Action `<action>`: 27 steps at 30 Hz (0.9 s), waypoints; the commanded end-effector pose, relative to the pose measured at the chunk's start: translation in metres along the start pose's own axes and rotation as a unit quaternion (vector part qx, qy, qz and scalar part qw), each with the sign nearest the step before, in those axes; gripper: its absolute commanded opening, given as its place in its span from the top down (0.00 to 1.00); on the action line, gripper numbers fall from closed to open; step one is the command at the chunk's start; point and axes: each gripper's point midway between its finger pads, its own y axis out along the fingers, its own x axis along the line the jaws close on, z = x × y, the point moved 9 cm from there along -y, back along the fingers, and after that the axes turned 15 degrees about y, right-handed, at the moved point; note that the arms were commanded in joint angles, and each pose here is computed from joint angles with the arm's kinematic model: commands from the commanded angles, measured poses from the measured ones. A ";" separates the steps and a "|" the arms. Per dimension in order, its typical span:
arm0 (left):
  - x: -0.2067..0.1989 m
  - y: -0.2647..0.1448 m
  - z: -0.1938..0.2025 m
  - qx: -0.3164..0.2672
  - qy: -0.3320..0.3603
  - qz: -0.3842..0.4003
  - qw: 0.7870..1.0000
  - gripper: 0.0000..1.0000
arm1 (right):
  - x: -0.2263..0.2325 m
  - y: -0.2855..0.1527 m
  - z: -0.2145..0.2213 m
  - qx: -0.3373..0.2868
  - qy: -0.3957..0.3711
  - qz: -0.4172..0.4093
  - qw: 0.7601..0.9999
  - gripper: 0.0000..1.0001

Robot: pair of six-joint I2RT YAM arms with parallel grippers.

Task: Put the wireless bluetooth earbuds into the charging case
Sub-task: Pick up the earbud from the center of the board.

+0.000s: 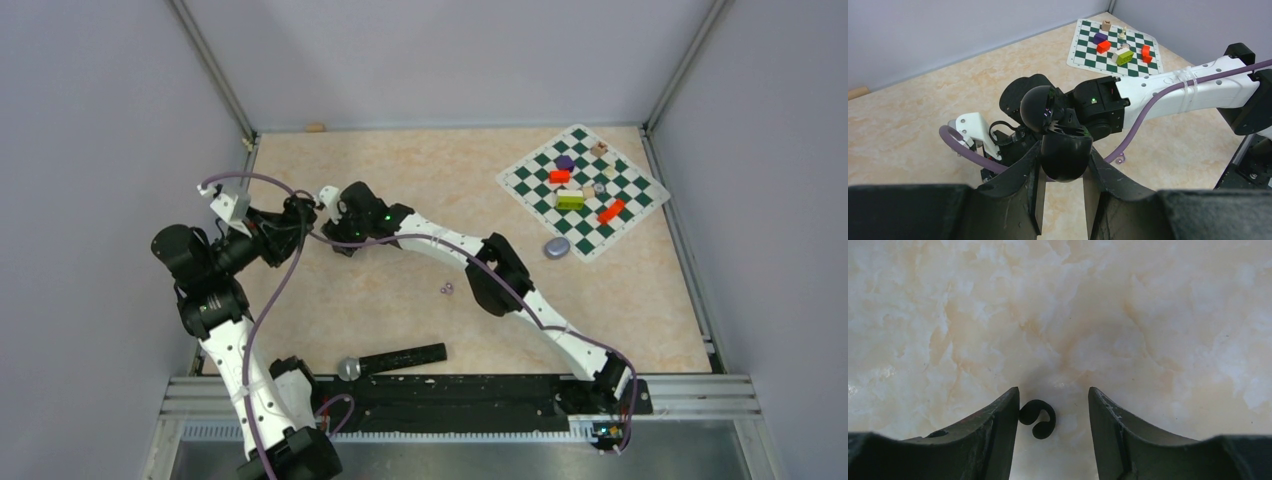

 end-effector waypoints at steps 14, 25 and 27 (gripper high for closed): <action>0.000 0.000 0.001 -0.011 0.020 -0.002 1.000 1.00 | 0.027 -0.035 -0.001 0.044 -0.019 -0.012 0.999 0.90; 0.001 0.008 0.003 -0.017 0.040 0.004 0.999 1.00 | 0.027 -0.145 -0.073 -0.023 0.024 -0.005 0.999 0.96; 0.001 0.019 0.006 -0.016 0.040 0.016 0.999 1.00 | 0.015 -0.169 -0.075 -0.028 0.044 0.005 0.999 0.96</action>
